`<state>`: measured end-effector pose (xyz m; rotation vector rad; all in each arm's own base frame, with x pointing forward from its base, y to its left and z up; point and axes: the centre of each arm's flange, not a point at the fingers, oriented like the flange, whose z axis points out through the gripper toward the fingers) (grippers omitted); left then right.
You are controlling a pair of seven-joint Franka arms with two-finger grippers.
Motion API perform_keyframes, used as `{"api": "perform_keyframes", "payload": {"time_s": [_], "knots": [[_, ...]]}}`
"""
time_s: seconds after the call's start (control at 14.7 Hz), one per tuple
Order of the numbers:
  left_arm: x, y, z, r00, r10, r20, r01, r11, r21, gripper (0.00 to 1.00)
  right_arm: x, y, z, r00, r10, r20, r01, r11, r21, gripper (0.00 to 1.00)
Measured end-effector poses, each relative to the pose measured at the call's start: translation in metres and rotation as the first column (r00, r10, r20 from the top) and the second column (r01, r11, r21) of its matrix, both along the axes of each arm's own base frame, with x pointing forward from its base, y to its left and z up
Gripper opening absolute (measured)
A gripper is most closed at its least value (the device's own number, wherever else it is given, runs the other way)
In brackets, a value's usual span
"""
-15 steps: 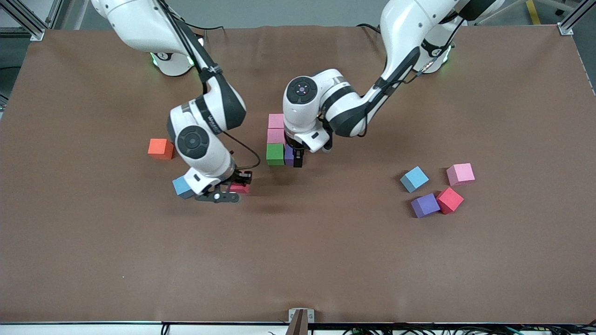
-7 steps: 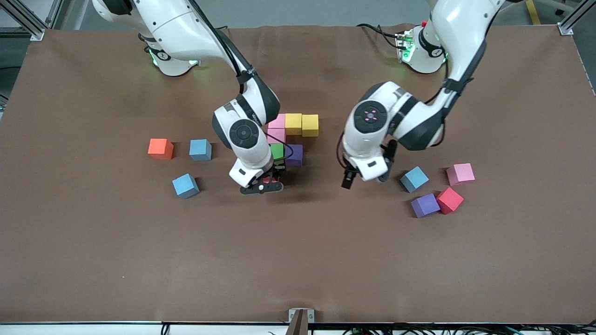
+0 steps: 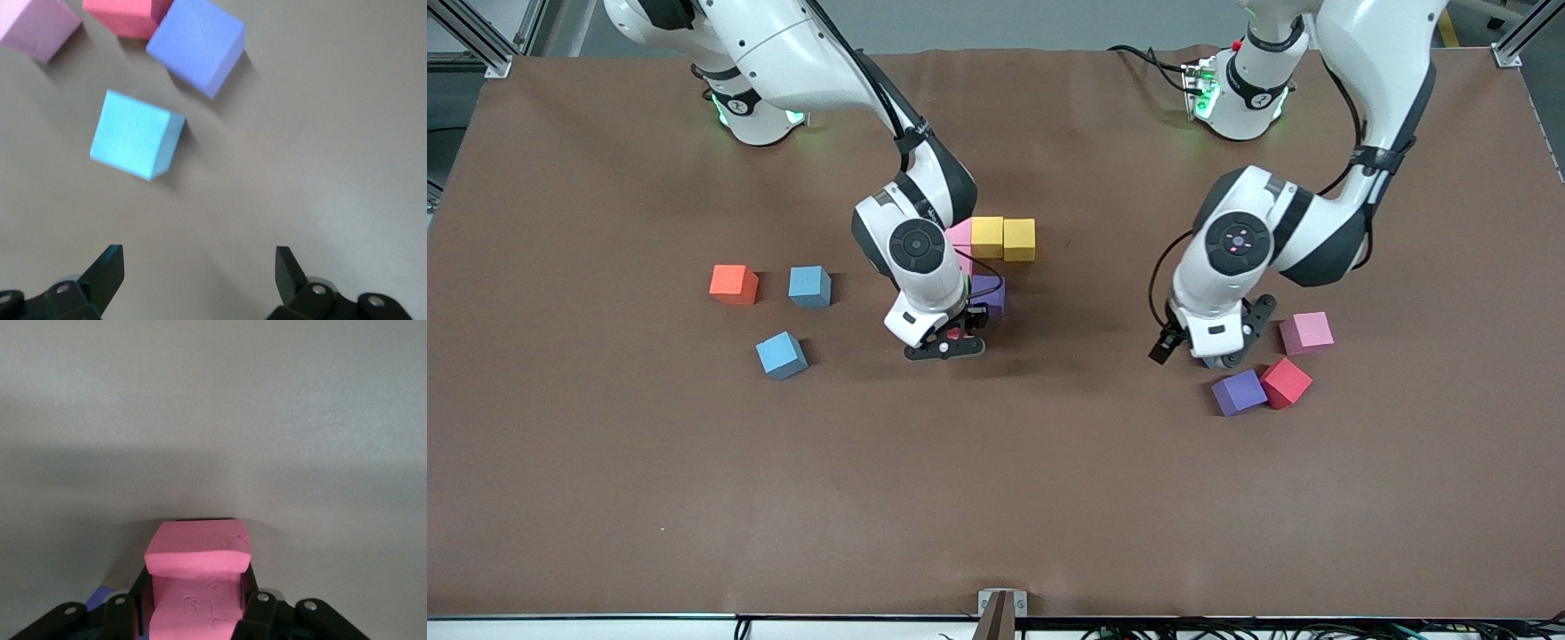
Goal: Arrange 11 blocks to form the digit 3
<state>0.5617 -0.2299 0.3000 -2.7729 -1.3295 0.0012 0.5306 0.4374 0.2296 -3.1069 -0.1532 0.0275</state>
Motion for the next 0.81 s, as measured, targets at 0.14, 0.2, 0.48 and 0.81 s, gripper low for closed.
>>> {"api": "perform_keyframes", "payload": {"time_s": [0.14,0.2,0.48,0.81], "knots": [[0.001,0.026,-0.012,0.999,-0.034,0.005,0.034,0.999,-0.013,1.00,-0.003,-0.001,-0.005,1.000,0.000,-0.008,0.000,1.000,-0.007,0.53],[0.001,0.038,-0.019,0.998,-0.056,0.005,0.057,0.998,-0.018,1.00,-0.004,0.000,-0.007,1.000,-0.001,-0.011,0.001,1.000,-0.009,0.53],[-0.005,0.079,-0.042,0.989,-0.149,-0.010,0.148,0.989,-0.022,1.00,-0.007,0.002,-0.008,1.000,-0.008,-0.013,0.008,1.000,-0.012,0.53],[-0.016,0.108,-0.065,0.984,-0.179,0.029,0.179,0.984,-0.012,1.00,-0.008,0.002,-0.008,1.000,-0.021,-0.014,0.020,1.000,-0.013,0.53]]}}
